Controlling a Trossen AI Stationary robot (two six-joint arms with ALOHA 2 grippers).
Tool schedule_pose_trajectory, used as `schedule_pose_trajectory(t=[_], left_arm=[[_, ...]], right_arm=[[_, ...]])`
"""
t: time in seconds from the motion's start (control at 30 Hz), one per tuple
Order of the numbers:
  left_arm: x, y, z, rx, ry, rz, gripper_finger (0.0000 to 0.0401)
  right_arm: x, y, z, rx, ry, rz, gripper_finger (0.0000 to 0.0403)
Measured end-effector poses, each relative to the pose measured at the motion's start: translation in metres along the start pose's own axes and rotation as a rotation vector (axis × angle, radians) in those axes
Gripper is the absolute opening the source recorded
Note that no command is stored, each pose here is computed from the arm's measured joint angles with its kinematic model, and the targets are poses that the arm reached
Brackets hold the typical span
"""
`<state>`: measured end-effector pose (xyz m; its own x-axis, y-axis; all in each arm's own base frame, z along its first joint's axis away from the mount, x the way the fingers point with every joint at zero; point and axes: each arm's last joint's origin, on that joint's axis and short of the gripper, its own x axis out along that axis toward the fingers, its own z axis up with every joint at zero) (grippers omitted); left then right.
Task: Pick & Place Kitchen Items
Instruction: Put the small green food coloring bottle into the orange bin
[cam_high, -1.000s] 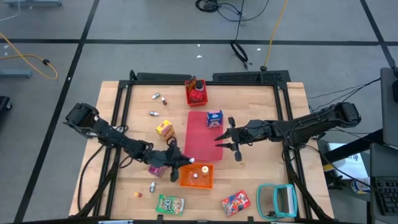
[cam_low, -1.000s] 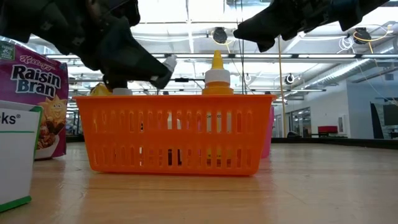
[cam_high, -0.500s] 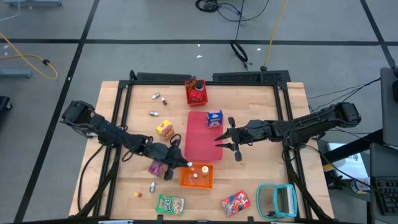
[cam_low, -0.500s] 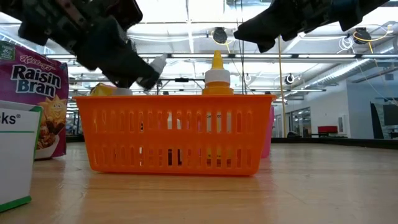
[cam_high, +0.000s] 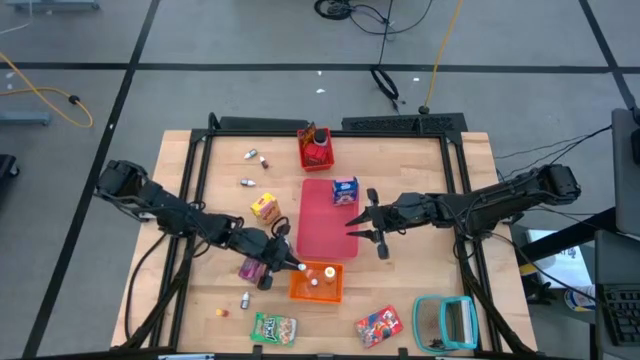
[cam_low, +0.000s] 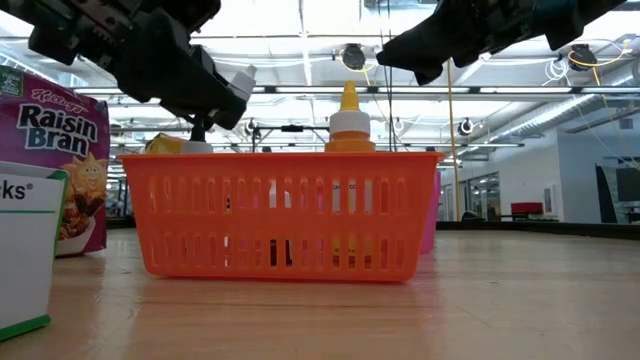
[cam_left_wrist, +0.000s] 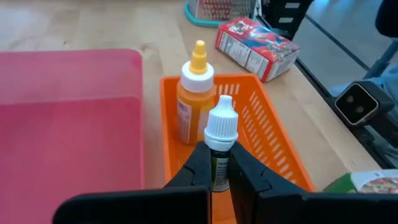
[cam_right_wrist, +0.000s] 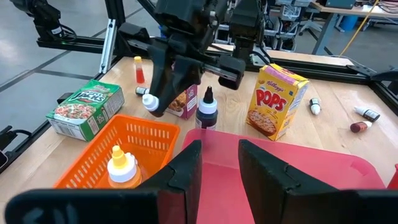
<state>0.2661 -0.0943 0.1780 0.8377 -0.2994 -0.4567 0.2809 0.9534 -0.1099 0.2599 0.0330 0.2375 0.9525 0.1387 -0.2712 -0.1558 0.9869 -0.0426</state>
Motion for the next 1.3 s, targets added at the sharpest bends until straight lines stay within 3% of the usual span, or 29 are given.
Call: schedule_pose_trajectory(t=[0.57,1.3], left_arm=[[0.003,0.0,0.002,0.015,-0.014,-0.009,0.0011],[0.045,0.007,0.008,0.045,0.093,0.007,0.0011]], right_arm=[[0.0,-0.001,-0.001,-0.017,0.009,-0.023,0.01],[0.0,-0.001,-0.003,-0.021,0.025,-0.022,0.01]])
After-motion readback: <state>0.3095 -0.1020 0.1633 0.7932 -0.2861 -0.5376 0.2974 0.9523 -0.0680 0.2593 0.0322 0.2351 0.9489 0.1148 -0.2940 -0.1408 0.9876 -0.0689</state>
